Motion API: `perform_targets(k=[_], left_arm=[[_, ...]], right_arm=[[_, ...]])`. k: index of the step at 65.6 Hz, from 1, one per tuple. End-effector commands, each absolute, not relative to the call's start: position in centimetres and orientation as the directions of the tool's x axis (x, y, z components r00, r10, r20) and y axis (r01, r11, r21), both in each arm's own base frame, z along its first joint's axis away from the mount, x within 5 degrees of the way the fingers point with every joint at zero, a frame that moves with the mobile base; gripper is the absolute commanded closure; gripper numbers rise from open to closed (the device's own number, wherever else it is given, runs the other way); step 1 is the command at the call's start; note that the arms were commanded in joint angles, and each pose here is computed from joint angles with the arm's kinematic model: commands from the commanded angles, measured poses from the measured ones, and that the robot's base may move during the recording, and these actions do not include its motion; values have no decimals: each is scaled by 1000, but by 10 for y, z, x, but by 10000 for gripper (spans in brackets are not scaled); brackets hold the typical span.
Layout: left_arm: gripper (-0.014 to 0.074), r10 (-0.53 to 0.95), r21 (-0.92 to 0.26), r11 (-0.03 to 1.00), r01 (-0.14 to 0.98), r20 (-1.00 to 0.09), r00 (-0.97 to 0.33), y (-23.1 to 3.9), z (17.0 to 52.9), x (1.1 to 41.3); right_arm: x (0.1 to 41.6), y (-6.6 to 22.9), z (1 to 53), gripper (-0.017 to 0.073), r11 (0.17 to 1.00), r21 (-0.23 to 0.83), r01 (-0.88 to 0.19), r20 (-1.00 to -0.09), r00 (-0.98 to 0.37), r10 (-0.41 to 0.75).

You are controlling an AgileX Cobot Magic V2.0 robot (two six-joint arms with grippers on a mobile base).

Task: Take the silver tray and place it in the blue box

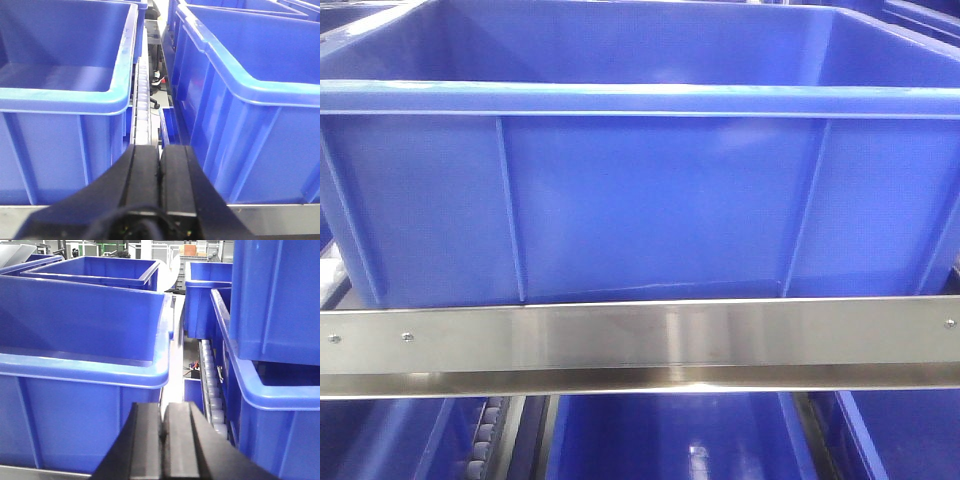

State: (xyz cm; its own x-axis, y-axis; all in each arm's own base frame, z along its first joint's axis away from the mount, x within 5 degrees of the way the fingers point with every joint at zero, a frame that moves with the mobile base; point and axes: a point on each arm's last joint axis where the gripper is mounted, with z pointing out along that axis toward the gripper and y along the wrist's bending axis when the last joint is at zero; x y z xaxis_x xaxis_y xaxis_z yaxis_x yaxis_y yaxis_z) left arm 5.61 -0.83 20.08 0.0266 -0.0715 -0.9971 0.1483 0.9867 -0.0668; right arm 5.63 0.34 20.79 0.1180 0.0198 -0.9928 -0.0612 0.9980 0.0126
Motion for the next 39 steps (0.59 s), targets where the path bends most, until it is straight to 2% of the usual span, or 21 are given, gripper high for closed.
perform_targets(k=[1,17,39], left_arm=[[687,-93,-69,986,154,-984,150,-8,212,53],[688,-89,-77,993,86,-983,157,-4,213,54],[688,-92,-78,993,90,-981,171,-4,214,54]], right_arm=[[53,3,216,504,998,2,-56,-975,223,14],[53,3,216,504,998,2,-56,-975,223,14],[53,3,216,504,998,2,-56,-975,223,14]])
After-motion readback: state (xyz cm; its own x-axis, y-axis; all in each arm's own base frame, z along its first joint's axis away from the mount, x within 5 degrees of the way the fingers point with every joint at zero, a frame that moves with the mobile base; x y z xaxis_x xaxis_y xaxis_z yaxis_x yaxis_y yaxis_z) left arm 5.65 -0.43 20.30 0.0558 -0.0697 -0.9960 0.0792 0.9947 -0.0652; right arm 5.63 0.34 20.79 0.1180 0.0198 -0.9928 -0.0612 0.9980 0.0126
